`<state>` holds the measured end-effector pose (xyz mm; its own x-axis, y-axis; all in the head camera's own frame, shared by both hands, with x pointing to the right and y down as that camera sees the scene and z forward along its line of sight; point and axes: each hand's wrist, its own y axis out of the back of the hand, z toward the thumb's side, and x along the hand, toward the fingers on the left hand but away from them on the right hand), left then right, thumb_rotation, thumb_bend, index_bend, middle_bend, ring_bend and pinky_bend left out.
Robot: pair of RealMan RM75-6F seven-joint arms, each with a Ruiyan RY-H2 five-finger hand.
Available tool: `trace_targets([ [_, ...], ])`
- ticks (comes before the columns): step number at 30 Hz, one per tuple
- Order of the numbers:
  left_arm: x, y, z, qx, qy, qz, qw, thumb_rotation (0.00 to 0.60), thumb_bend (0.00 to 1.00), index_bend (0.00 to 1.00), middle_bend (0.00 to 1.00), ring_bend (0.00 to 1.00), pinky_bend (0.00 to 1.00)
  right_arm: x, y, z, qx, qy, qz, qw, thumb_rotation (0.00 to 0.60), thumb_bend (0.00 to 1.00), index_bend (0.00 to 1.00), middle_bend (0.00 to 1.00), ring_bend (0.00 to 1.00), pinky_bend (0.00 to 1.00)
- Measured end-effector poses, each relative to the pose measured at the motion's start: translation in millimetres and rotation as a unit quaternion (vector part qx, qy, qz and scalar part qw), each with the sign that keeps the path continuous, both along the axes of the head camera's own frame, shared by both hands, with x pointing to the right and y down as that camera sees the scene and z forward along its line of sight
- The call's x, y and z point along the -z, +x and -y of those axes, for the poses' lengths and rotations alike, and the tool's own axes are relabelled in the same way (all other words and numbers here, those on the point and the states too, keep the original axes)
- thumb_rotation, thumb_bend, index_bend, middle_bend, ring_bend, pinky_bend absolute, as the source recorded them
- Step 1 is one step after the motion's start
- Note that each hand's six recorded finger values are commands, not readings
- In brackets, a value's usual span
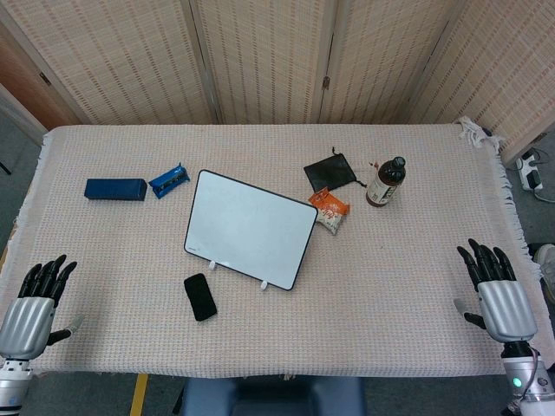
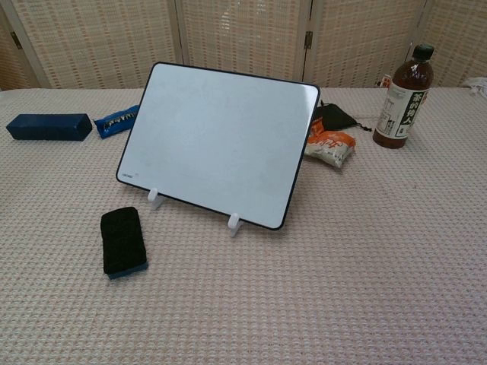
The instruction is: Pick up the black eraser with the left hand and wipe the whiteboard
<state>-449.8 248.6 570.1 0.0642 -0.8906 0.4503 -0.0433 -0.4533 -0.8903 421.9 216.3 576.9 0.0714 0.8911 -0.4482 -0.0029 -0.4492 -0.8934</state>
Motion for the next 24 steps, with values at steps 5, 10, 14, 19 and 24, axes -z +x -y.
trace_targets([
  [5, -1.5, 0.3, -0.7, -0.001, -0.005, 0.002, 1.0000, 0.600, 0.29, 0.00, 0.00, 0.00, 0.00, 2.6, -0.1, -0.2, 0.000, 0.005, 0.002, 1.0000, 0.600, 0.29, 0.00, 0.00, 0.00, 0.00],
  [10, -2.2, 3.9, -0.9, -0.008, -0.006, -0.001, 1.0000, 0.600, 0.29, 0.00, 0.00, 0.00, 0.00, 4.0, -1.2, -1.4, 0.002, 0.006, 0.004, 1.0000, 0.600, 0.29, 0.00, 0.00, 0.00, 0.00],
  [14, -3.6, 12.2, -0.4, -0.026, -0.008, -0.011, 0.9996, 0.600, 0.29, 0.02, 0.08, 0.02, 0.05, 6.0, -1.1, -3.0, 0.002, 0.007, 0.005, 1.0000, 0.600, 0.29, 0.00, 0.00, 0.00, 0.00],
  [19, -5.3, 26.6, 4.7, -0.076, -0.026, -0.020, 0.9966, 0.600, 0.29, 0.10, 0.49, 0.35, 0.46, 2.2, -3.1, -2.9, 0.003, 0.004, 0.003, 1.0000, 0.600, 0.29, 0.00, 0.00, 0.00, 0.00],
  [24, -11.8, 48.9, 14.3, -0.158, -0.054, -0.020, 0.9857, 0.600, 0.29, 0.24, 0.81, 0.60, 0.72, 0.3, -4.1, -1.4, 0.003, 0.008, 0.003, 1.0000, 0.600, 0.29, 0.00, 0.00, 0.00, 0.00],
])
